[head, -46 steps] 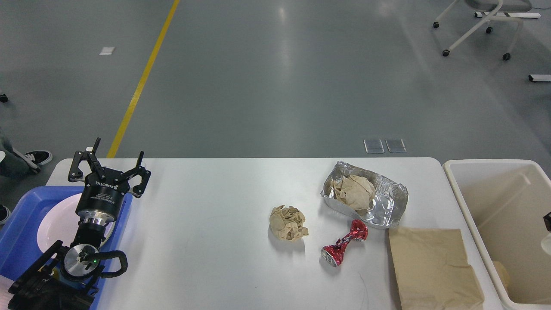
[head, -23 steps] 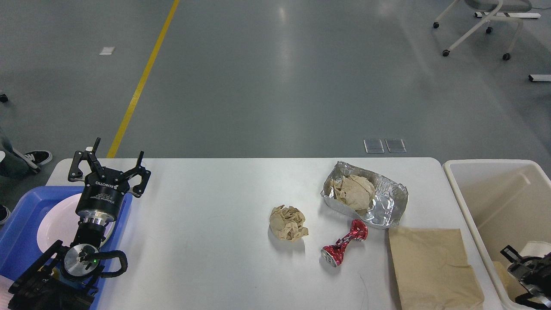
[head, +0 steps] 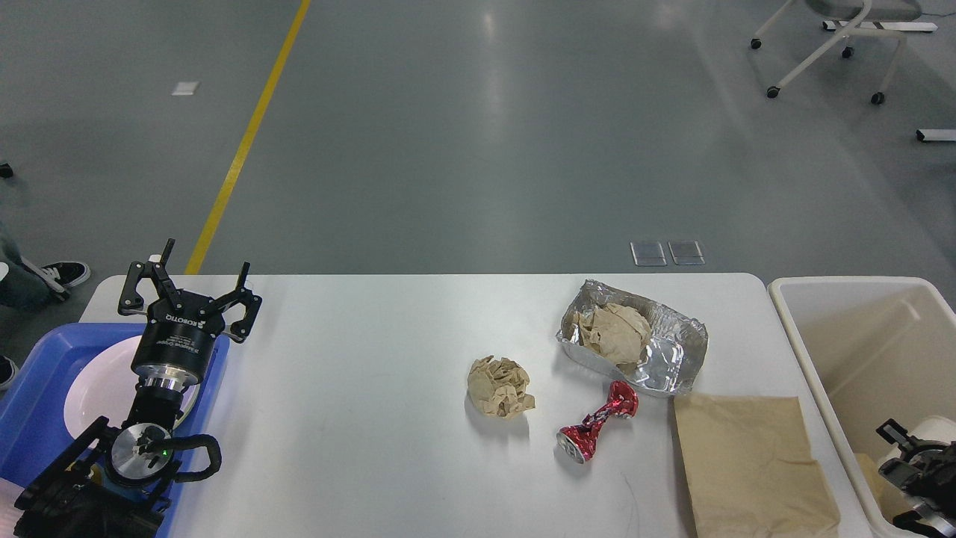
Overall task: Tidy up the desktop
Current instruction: 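Open the right gripper inside the bin to drop the napkin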
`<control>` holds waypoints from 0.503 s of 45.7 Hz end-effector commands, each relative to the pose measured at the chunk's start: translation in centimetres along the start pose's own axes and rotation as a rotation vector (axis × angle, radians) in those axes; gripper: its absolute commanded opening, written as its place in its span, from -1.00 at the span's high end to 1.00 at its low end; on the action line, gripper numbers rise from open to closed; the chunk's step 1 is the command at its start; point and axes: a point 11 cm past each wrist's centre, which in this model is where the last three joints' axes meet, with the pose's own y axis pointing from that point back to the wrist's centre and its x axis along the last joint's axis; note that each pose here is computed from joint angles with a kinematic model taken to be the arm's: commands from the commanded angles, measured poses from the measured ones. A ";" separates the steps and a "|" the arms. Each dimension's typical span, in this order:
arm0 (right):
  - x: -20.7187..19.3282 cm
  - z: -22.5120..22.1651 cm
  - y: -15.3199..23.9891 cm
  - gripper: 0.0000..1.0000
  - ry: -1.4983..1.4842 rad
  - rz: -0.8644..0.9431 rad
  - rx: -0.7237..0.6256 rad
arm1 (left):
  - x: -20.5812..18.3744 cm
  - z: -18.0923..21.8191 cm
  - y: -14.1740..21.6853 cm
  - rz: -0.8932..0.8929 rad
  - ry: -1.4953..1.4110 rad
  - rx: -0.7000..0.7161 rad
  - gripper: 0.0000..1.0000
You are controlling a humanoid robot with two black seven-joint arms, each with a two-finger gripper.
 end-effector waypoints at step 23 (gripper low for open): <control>12.1 -6.1 5.0 -1.00 0.204 -0.122 0.131 | 0.0 0.0 0.0 0.000 0.000 0.002 -0.93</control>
